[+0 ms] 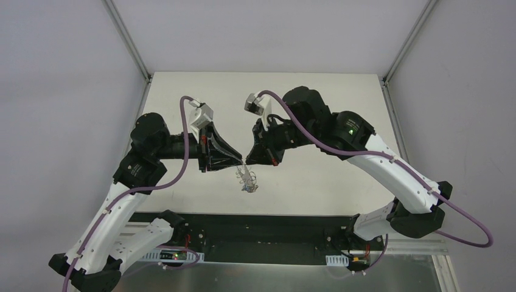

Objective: Put the keys on the keyring

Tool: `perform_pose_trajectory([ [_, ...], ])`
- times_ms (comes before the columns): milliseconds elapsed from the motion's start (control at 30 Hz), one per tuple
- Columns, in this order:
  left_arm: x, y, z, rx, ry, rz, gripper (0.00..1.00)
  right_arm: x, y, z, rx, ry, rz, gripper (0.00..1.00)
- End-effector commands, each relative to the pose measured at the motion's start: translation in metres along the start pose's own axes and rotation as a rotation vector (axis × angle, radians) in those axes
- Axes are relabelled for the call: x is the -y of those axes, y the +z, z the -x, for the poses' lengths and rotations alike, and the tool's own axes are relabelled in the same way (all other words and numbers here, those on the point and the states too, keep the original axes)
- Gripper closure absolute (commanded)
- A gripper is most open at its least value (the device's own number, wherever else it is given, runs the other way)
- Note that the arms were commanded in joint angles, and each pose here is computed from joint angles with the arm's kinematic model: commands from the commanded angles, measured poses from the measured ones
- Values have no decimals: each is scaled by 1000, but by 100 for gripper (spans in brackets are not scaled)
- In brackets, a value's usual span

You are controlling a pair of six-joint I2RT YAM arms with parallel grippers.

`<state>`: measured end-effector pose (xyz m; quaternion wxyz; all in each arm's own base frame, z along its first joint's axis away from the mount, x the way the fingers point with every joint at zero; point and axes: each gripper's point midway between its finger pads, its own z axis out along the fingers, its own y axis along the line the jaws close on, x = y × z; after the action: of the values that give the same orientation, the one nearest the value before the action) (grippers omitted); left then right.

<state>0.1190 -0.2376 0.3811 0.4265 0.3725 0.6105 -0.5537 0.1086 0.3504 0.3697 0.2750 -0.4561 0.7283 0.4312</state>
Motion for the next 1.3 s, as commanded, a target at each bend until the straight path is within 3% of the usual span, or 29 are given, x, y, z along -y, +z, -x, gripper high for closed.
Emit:
perform_pose_trajectory([
  [0,8,-1,15,26,59,-18,77,-14,-13,21,75,-18,15,100],
  [133,7,0,14,26,56,-14,80,-15,-12,20,69,-17,16,100],
  [333,6,1,14,23,59,-16,100,-17,-13,21,81,-21,20,100],
  [567,5,-1,11,25,81,-9,100,-18,-19,16,95,-31,15,100],
  [867,0,0,8,23,99,5,100,-8,-42,3,181,-25,-53,56],
  [1000,-1,1,3,12,95,-6,100,20,-44,-6,219,69,-142,51],
  [1267,-1,-2,-6,6,112,-9,100,112,0,-68,175,455,-326,50],
])
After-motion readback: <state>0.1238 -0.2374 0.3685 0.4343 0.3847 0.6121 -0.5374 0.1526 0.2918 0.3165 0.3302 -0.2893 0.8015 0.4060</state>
